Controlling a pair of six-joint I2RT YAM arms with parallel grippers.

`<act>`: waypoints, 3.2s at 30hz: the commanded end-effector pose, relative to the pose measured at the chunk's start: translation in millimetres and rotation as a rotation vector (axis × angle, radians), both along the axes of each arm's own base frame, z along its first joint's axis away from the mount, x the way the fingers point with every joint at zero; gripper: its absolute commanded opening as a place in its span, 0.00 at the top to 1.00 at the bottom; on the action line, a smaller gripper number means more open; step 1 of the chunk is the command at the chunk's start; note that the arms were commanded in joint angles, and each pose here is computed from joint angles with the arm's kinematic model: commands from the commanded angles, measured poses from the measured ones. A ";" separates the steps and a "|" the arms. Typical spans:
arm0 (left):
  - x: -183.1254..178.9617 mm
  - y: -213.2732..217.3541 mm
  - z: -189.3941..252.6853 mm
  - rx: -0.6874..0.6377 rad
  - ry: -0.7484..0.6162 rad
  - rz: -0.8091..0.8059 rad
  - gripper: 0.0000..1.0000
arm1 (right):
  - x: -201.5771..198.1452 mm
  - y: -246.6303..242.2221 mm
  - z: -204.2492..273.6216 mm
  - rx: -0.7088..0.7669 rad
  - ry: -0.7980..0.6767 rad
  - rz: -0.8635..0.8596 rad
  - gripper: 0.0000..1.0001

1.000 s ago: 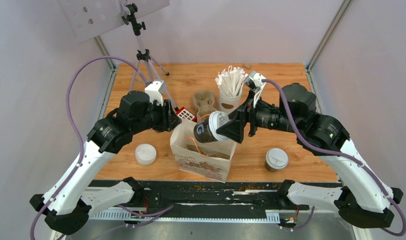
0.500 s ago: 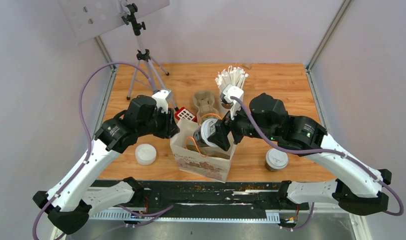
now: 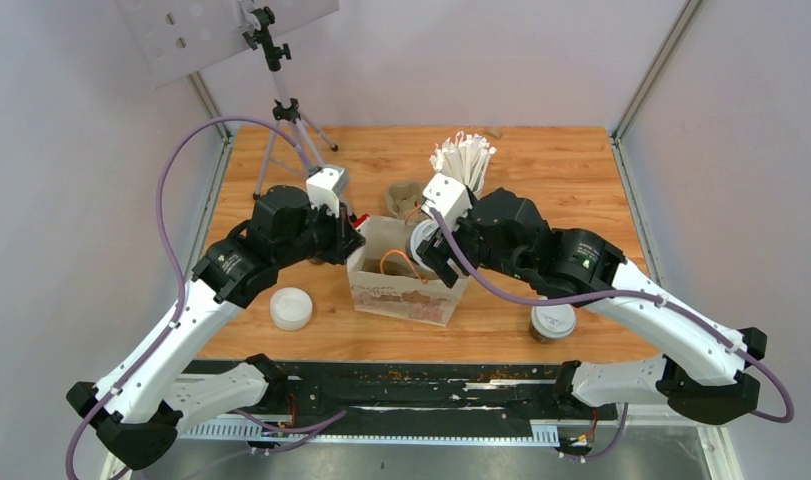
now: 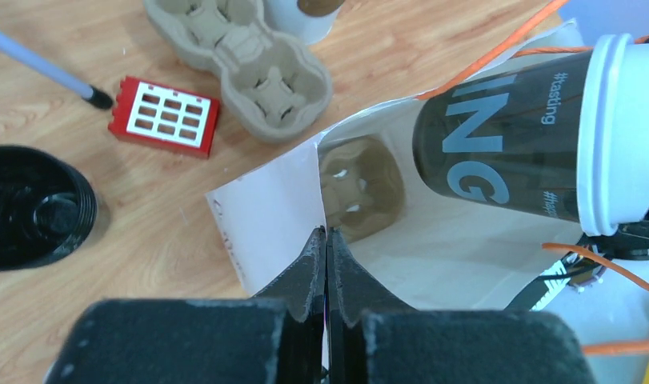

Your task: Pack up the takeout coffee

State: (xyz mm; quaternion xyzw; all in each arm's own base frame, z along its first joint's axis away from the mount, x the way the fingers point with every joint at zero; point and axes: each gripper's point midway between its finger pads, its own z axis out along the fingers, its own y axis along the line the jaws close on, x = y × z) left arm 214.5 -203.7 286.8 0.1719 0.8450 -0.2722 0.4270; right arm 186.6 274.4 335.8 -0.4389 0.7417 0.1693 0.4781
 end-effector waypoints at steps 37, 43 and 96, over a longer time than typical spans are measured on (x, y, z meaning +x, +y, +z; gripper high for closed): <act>-49.3 24.5 -26.5 -0.006 0.191 0.034 0.47 | -39.0 19.9 -63.1 -0.168 -0.215 0.377 0.34; -31.6 8.8 -7.2 -0.015 0.059 -0.054 0.76 | -18.9 28.1 -50.0 -0.223 -0.280 0.329 0.34; -71.7 8.1 -28.9 -0.029 0.277 -0.111 0.47 | -62.1 39.3 -98.7 -0.236 -0.247 0.467 0.34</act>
